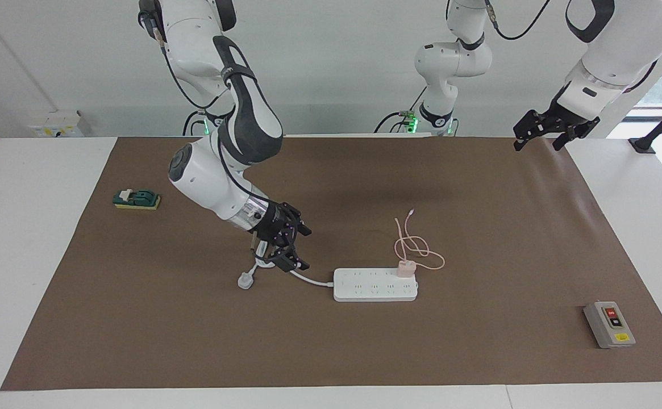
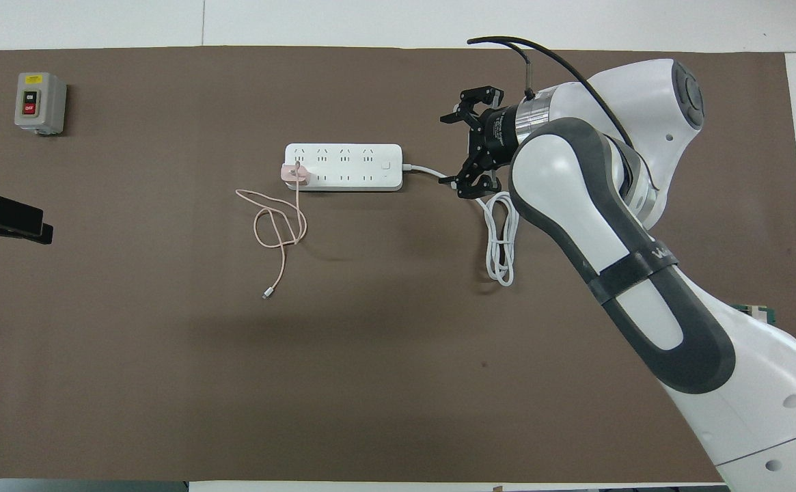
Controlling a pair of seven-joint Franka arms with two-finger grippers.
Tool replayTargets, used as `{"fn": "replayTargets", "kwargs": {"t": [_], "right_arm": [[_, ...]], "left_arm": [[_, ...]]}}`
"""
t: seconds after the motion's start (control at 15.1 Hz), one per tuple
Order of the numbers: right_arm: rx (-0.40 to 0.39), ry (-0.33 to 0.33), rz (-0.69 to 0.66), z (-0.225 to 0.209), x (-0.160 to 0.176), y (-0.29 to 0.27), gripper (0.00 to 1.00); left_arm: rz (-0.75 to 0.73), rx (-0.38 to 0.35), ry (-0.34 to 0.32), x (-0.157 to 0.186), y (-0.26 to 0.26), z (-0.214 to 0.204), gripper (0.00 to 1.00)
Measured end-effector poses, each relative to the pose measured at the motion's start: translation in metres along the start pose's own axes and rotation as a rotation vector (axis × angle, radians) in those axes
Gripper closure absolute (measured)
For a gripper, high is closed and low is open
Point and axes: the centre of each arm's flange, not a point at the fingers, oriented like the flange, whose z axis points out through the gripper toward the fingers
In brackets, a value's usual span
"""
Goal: Unplug charger and place it aside
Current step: 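Lower the right gripper and clamp the power strip end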
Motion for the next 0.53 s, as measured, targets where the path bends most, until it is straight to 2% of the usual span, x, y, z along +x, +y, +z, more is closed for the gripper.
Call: {"fn": "replayTargets", "kwargs": {"t": [0.33, 0.53], "right_arm": [[-0.031, 0.015, -0.06, 0.008, -0.001, 0.006, 0.0], [-0.092, 0.016, -0.054, 0.027, 0.008, 0.008, 0.0]], "left_arm": [[0.0, 0.0, 0.0, 0.0, 0.0, 0.0, 0.0], [0.0, 0.0, 0.0, 0.0, 0.0, 0.0, 0.0]]}}
